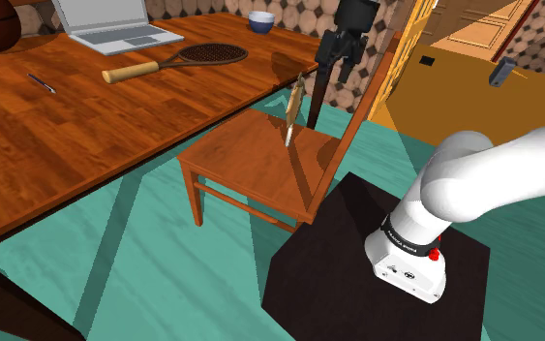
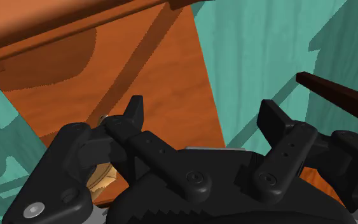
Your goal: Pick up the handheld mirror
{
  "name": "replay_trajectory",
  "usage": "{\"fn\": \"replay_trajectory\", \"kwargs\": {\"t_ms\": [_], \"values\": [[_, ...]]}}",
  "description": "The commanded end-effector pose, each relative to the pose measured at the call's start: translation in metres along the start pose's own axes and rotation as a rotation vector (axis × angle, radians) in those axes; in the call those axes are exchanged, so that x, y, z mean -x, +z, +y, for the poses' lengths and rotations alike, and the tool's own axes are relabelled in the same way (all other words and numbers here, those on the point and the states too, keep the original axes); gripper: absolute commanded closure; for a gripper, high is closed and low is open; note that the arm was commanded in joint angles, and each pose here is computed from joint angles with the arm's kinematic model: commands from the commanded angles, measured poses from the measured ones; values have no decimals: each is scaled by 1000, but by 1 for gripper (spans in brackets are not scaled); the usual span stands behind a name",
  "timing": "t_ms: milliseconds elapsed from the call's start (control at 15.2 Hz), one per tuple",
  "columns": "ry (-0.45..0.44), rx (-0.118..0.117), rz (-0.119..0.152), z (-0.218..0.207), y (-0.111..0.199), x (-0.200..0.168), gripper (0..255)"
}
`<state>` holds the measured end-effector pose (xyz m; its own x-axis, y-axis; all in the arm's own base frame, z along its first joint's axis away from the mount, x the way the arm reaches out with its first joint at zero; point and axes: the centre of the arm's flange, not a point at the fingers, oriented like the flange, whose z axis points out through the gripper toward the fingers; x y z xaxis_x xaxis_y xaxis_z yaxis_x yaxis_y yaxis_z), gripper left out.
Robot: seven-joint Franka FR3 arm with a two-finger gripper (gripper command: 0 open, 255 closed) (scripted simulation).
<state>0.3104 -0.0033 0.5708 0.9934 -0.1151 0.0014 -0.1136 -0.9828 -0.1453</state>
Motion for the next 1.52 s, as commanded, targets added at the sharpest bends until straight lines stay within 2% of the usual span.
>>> {"fn": "replay_trajectory", "kwargs": {"t_ms": [0,660,1254,1320,1452], "values": [[0,0,0,0,0,0,0],[473,194,179,-12,91,-77,0],[899,369,339,25,157,-153,0],[932,383,352,29,162,-158,0],[932,383,352,31,172,-158,0]]}}
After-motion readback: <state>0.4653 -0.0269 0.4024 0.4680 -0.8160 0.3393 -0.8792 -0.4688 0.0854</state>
